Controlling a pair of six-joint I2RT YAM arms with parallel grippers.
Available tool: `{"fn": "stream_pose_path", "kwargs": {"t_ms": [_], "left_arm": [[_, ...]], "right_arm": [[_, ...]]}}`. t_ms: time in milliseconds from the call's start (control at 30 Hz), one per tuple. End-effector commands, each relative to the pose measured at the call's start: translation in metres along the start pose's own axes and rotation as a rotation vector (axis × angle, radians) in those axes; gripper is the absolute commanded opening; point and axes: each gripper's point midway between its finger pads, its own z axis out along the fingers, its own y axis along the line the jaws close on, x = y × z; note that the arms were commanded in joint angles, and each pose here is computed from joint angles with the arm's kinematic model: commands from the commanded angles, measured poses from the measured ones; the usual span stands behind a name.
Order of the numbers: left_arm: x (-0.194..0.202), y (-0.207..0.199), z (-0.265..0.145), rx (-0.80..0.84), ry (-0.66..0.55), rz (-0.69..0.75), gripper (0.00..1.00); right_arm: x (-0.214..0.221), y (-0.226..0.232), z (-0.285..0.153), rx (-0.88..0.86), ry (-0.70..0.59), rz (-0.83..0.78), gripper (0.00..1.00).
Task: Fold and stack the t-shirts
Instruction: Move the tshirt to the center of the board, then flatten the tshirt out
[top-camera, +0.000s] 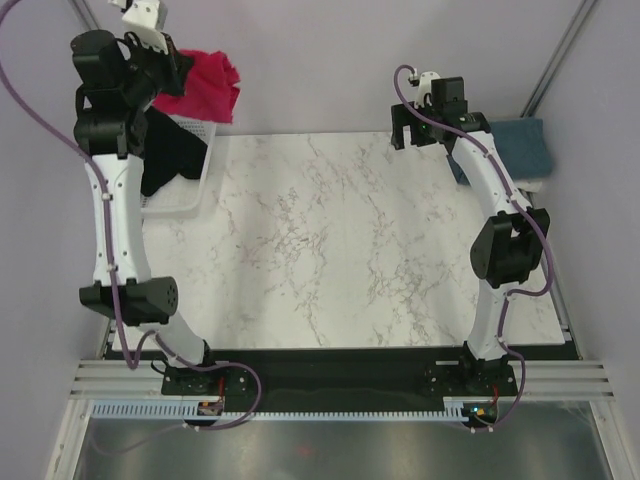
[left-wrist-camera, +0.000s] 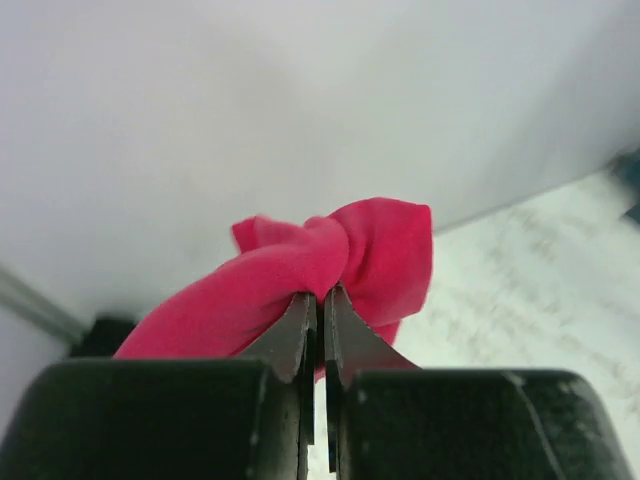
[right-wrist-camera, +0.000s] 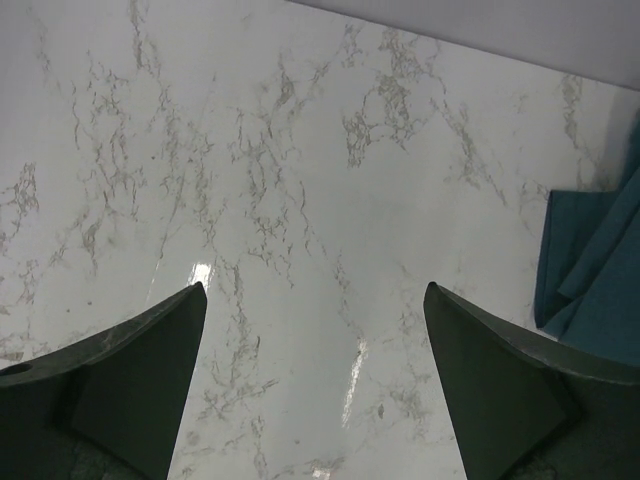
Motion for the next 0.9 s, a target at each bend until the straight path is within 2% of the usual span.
{"fn": "stream_pose_path", "kwargs": {"t_ms": [0, 33, 67, 100, 133, 167, 233, 333, 467, 500, 567, 600, 667, 733, 867], "left_arm": [[-0.085, -0.047, -0.043, 0.132, -0.243, -0.008, 0.02], [-0.089, -0.058, -0.051, 0.172, -0.252, -0.014, 0.02], [-0.08, -0.066, -0.049, 0.202, -0.229, -0.03, 0.22], [-0.074, -0.067, -0.048, 0.205, -0.215, -0.038, 0.51], [-0.073, -0.071, -0.055, 0.206, -0.213, -0.066, 0.72], [-0.053, -0.071, -0.047, 0.206, -0.166, -0.086, 0.93], [-0.034, -0.069, -0.045, 0.185, -0.125, -0.094, 0.98], [0.017, -0.067, -0.038, 0.153, -0.013, -0.14, 0.98], [0.113, -0.069, -0.031, 0.138, 0.205, -0.146, 0.96], [0.132, -0.073, -0.029, 0.166, 0.251, -0.104, 0.95], [0.175, -0.083, -0.031, 0.188, 0.367, -0.117, 0.95], [0.185, -0.088, -0.034, 0.205, 0.387, -0.107, 0.95], [0.211, -0.097, -0.037, 0.221, 0.446, -0.127, 0.95], [0.226, -0.102, -0.039, 0.225, 0.482, -0.146, 0.94], [0.244, -0.107, -0.042, 0.224, 0.524, -0.189, 0.93]], "right_arm": [[-0.06, -0.004, -0.05, 0.044, -0.176, -0.04, 0.98], [-0.059, -0.003, -0.05, 0.044, -0.175, -0.04, 0.98], [-0.06, -0.004, -0.054, 0.046, -0.178, -0.041, 0.98], [-0.058, -0.004, -0.054, 0.047, -0.175, -0.046, 0.98], [-0.056, -0.005, -0.054, 0.052, -0.168, -0.046, 0.98], [-0.055, -0.005, -0.055, 0.055, -0.168, -0.05, 0.98], [-0.053, -0.006, -0.055, 0.053, -0.162, -0.049, 0.98], [-0.049, -0.001, -0.054, 0.008, -0.159, -0.022, 0.98], [-0.031, 0.025, -0.049, -0.149, -0.107, -0.018, 0.98], [-0.024, 0.031, -0.047, -0.186, -0.087, -0.019, 0.98], [0.002, 0.052, -0.048, -0.308, -0.013, -0.03, 0.98], [0.014, 0.059, -0.047, -0.342, 0.021, -0.038, 0.96], [0.061, 0.081, -0.045, -0.404, 0.167, -0.12, 0.95], [0.109, 0.103, -0.048, -0.498, 0.291, -0.192, 0.94], [0.16, 0.134, -0.05, -0.581, 0.385, -0.315, 0.91]]}}
